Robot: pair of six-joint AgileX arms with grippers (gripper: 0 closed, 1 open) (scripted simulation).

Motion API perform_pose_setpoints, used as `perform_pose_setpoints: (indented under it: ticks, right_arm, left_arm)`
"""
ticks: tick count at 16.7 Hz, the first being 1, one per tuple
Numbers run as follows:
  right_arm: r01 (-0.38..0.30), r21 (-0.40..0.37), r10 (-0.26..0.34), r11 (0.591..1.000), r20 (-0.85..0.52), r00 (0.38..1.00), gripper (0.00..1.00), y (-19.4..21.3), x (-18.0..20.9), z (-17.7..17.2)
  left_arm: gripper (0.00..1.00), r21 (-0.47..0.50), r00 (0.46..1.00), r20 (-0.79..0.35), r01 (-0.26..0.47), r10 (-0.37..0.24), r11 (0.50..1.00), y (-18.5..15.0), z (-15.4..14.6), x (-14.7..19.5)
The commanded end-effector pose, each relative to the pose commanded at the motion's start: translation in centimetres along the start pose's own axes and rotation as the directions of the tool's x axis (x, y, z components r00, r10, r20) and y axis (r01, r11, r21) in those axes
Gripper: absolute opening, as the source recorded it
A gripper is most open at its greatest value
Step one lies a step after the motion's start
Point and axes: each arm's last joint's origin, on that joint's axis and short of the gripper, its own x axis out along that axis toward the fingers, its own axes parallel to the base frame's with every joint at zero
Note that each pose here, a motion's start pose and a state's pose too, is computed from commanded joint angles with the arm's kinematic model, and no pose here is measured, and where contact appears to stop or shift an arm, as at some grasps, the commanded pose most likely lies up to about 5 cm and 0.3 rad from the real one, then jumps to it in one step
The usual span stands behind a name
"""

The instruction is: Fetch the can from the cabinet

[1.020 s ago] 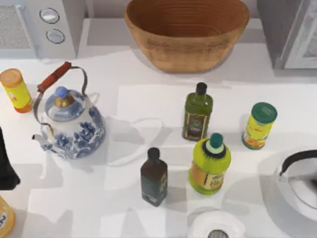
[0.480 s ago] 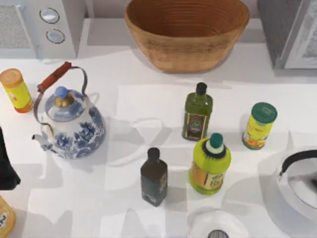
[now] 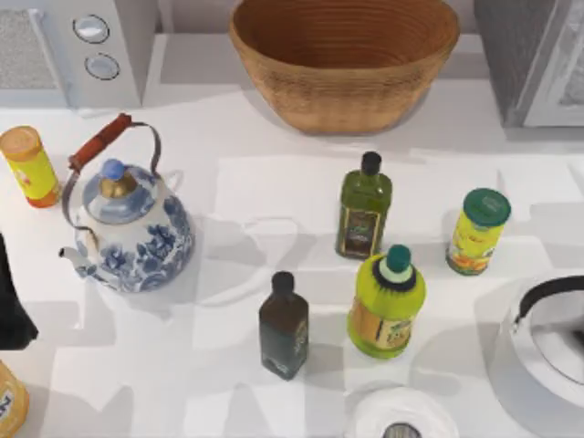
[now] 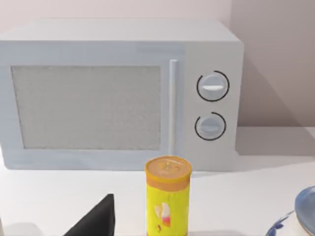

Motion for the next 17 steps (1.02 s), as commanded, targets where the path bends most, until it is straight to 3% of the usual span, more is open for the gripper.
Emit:
perform_pose_setpoints:
  ticks: [3, 6, 12, 17]
  right_arm:
    - [0.010, -0.016, -0.010, 1.000, 0.031, 0.999, 1.00, 1.1, 2.6, 5.0]
    - [0.045, -0.055, -0.044, 0.997, 0.016, 0.999, 1.00, 1.9, 6.7, 7.6]
    - [0.112, -0.156, -0.125, 0.981, -0.078, 0.989, 1.00, 2.2, 14.6, 7.1]
    - [0.119, -0.169, -0.135, 0.978, -0.088, 0.987, 1.00, 2.1, 15.3, 6.9]
  left_arm:
    - [1.00, 0.000, 1.000, 0.000, 0.000, 0.000, 1.000, 0.0, 0.0, 0.0]
    - [1.00, 0.000, 1.000, 0.000, 0.000, 0.000, 1.000, 0.0, 0.0, 0.0]
    - [1.00, 0.000, 1.000, 0.000, 0.000, 0.000, 1.000, 0.0, 0.0, 0.0]
    - [1.00, 0.000, 1.000, 0.000, 0.000, 0.000, 1.000, 0.0, 0.0, 0.0]
